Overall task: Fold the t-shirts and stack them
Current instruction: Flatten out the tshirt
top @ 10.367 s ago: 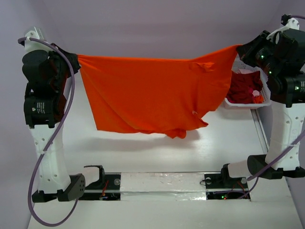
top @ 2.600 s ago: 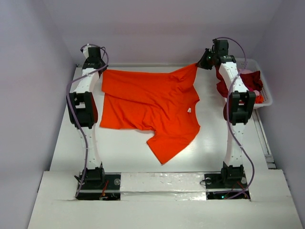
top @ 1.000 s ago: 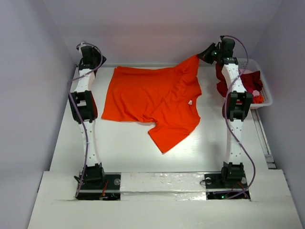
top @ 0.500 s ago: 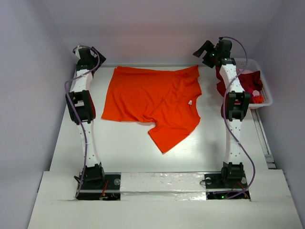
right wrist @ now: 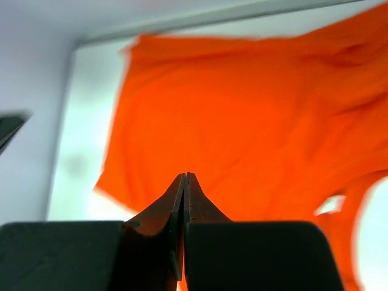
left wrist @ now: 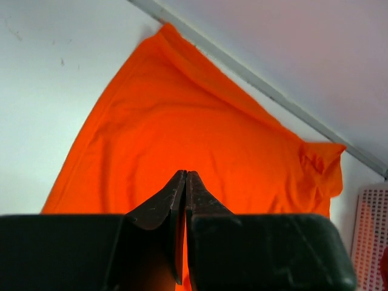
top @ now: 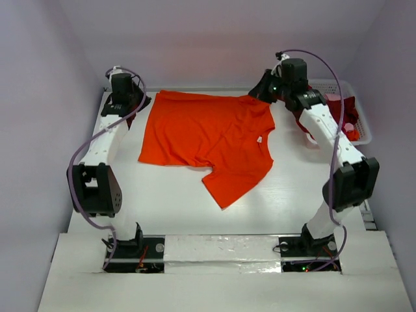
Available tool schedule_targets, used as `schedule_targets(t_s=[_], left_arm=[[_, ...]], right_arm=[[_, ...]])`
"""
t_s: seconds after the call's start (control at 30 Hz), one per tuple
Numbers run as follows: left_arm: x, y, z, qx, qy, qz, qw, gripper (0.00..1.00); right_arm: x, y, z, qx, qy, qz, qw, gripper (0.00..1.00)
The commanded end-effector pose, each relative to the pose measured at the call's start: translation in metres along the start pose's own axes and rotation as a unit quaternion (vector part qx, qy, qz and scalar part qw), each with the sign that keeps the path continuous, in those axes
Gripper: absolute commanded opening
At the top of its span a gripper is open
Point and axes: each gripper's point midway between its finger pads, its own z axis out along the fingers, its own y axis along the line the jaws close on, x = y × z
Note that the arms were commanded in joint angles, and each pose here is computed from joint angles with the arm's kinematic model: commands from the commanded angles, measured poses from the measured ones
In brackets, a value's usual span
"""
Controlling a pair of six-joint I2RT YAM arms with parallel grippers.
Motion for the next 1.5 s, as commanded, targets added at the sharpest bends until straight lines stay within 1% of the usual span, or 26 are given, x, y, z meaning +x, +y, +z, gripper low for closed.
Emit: schedule_targets(t_s=[0.0,0.03,0.1,0.2,0.27,0.3,0.33,0.37,0.43,0.53,0.6,0.73,0.83,1.0,1.1,1.17,1.27,1.47], left_arm=[[0.033,0.028,-0.008,-0.038,0.041,0.020,0.998,0.00],[0.048,0.035,-0.008,-0.043,0.065,0.023,0.997,0.00],[0.061,0.039,-0.007,-0.050,0.083,0.039,0.995,0.00],[0.076,0.054,0.000,-0.063,0.099,0.059,0.991,0.00],[0.087,0.062,0.009,-0.076,0.124,0.067,0.987,0.00],[0.102,0.062,0.015,-0.078,0.159,0.073,0.982,0.00],[0.101,0.059,0.012,-0.076,0.166,0.072,0.981,0.00],[0.117,0.063,0.018,-0.083,0.192,0.075,0.975,0.00],[0.129,0.064,0.017,-0.089,0.216,0.079,0.969,0.00],[0.139,0.069,0.010,-0.095,0.217,0.081,0.968,0.00],[0.143,0.068,0.002,-0.087,0.221,0.076,0.968,0.00],[0.171,0.081,-0.012,-0.099,0.255,0.089,0.958,0.00],[0.178,0.093,-0.016,-0.111,0.258,0.097,0.955,0.00],[0.170,0.088,-0.014,-0.105,0.239,0.095,0.961,0.00],[0.166,0.086,-0.011,-0.103,0.230,0.098,0.963,0.00],[0.168,0.091,-0.009,-0.108,0.229,0.104,0.962,0.00],[0.178,0.100,-0.006,-0.125,0.249,0.103,0.955,0.00],[0.197,0.119,-0.008,-0.162,0.280,0.099,0.941,0.00]], right_arm=[[0.072,-0.009,0.005,0.033,0.087,-0.021,0.995,0.00],[0.088,-0.012,0.005,0.040,0.108,-0.020,0.993,0.00],[0.117,-0.025,0.005,0.054,0.133,-0.017,0.989,0.00],[0.134,-0.029,0.003,0.064,0.137,-0.017,0.988,0.00],[0.142,-0.045,0.005,0.095,0.139,-0.020,0.986,0.00],[0.157,-0.054,0.009,0.104,0.156,-0.018,0.982,0.00],[0.163,-0.059,0.010,0.109,0.163,-0.018,0.980,0.00],[0.171,-0.059,0.011,0.111,0.171,-0.018,0.979,0.00],[0.185,-0.059,0.008,0.109,0.179,-0.013,0.978,0.00],[0.193,-0.055,0.005,0.101,0.179,-0.001,0.979,0.00],[0.207,-0.050,0.000,0.096,0.192,-0.003,0.977,0.00],[0.228,-0.051,-0.009,0.095,0.213,-0.004,0.972,0.00],[0.239,-0.054,-0.017,0.095,0.219,-0.007,0.971,0.00],[0.245,-0.065,-0.015,0.110,0.216,-0.011,0.970,0.00],[0.255,-0.072,-0.010,0.121,0.215,-0.011,0.969,0.00],[0.268,-0.081,-0.007,0.131,0.227,-0.005,0.965,0.00],[0.280,-0.084,-0.005,0.128,0.235,0.008,0.964,0.00],[0.299,-0.076,-0.009,0.111,0.245,0.019,0.963,0.00]])
